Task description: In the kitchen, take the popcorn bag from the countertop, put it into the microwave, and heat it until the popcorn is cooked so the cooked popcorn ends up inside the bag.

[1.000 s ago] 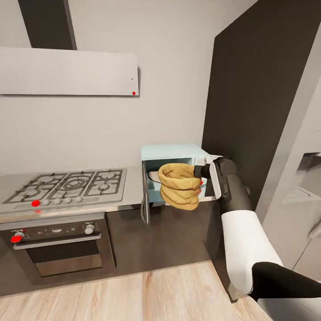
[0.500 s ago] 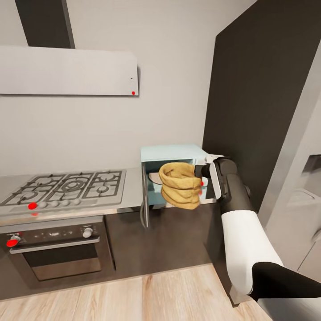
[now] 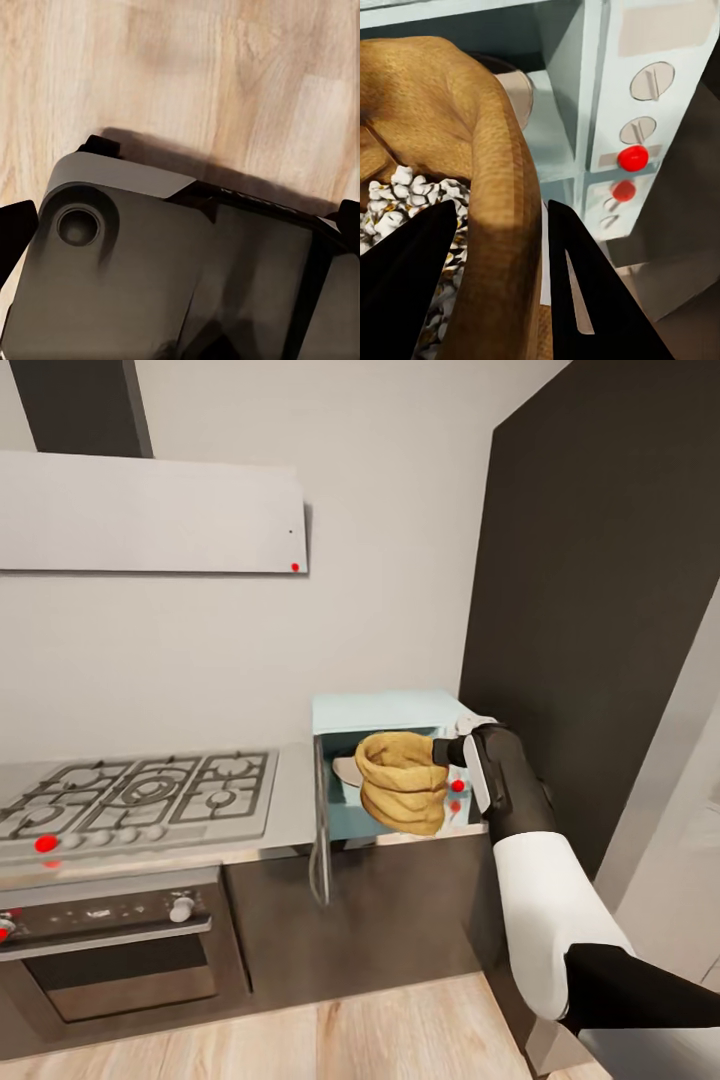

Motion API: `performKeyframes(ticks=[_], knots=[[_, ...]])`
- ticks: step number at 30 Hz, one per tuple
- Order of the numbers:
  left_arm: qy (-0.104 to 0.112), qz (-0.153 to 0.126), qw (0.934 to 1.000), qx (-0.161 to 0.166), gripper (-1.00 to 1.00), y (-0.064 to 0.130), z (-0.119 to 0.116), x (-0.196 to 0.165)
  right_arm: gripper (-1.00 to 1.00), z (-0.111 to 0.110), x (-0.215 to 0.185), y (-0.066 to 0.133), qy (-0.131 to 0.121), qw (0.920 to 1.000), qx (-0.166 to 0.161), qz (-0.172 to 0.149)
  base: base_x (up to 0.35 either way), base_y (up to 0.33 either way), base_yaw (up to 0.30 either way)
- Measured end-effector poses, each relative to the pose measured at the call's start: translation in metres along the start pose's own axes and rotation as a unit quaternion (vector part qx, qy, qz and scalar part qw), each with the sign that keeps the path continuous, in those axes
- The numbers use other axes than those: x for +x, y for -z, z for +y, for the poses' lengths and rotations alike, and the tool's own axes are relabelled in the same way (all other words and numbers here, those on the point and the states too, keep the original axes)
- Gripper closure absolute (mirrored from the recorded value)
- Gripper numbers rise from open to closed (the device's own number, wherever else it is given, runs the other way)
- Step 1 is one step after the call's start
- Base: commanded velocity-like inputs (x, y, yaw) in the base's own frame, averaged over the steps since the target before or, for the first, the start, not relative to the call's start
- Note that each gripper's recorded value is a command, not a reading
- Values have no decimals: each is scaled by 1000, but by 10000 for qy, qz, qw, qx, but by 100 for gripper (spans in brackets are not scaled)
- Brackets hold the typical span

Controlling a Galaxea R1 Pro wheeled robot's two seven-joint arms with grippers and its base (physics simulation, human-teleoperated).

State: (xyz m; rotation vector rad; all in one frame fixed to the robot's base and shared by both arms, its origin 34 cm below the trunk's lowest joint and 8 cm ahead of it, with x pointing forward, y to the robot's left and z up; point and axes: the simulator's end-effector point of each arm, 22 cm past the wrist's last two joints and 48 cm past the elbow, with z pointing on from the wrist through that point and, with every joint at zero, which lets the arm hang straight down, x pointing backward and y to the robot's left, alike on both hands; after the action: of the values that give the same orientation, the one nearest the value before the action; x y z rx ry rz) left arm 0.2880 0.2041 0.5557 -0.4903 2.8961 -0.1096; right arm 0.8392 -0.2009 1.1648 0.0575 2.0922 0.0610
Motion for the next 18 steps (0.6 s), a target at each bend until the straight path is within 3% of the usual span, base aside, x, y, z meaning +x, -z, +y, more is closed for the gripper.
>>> performKeyframes(ticks=[9, 15, 18], knots=[[0, -2, 10000, -1, -100, 0, 0, 0, 100, -1, 0, 0, 9, 10000, 11, -2, 166, 0, 0], [2, -5, 10000, -3, -100, 0, 0, 0, 100, 0, 4, -1, -5, 10000, -4, 70, 20, 0, 0], [1, -3, 10000, -7, -100, 0, 0, 0, 100, 3, 12, -10, 6, 9999, -36, 105, 0, 0, 0]])
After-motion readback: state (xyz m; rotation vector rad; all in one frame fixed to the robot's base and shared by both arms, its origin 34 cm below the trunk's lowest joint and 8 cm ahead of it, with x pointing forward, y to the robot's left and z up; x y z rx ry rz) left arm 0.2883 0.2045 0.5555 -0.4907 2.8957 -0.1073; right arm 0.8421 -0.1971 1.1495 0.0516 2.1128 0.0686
